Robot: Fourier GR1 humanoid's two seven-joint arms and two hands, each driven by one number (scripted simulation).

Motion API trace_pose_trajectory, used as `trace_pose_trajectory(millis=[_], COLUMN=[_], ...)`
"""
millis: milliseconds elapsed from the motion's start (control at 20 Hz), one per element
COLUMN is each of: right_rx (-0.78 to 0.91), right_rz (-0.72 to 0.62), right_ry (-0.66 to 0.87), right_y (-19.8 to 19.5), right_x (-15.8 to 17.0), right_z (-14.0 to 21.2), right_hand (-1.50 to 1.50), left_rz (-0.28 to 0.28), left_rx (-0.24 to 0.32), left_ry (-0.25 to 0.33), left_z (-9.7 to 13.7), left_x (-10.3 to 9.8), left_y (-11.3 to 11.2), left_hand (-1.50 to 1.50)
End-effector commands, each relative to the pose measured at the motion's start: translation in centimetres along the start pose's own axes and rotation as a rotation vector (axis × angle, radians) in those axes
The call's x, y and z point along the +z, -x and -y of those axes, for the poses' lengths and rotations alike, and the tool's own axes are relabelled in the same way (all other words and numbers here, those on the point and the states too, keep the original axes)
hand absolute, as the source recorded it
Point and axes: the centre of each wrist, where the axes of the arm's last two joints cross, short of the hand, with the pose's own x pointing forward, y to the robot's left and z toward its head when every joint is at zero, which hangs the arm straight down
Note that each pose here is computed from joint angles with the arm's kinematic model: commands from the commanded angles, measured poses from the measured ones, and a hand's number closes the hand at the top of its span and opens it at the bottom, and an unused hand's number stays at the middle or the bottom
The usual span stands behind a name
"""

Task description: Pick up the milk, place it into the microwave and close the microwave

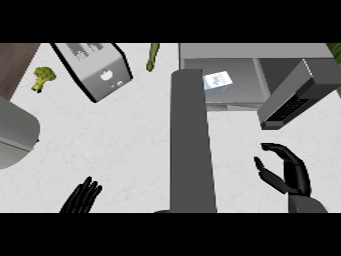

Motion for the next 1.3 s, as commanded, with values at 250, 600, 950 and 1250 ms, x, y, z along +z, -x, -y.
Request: trace_pose_trajectory(millis=[250, 600, 950, 1250], right_rx=[-0.05, -0.042, -0.074, -0.075], right_rz=[0.025, 0.032, 0.035, 0.055], right_ry=[0.08, 0.122, 0.13, 0.121], right_y=[-1.2, -2.0, -2.6, -3.7], right_x=[4.2, 7.6, 6.0, 6.5], right_z=[7.5, 11.5, 12.6, 15.1], right_hand=[-1.5, -1.5, -1.5, -1.5], left_rz=[-0.025, -0.04, -0.127, -0.332], left_rx=[-0.13, -0.157, -0.248, -0.305], left_ry=[0.154, 0.093, 0.319, 0.544], left_z=[1.7, 4.1, 4.5, 8.5], left_x=[-4.6, -10.0, -13.0, -15.9], left_y=[2.7, 3.1, 5.9, 7.6], left_hand=[1.5, 1.5, 1.5, 1.5])
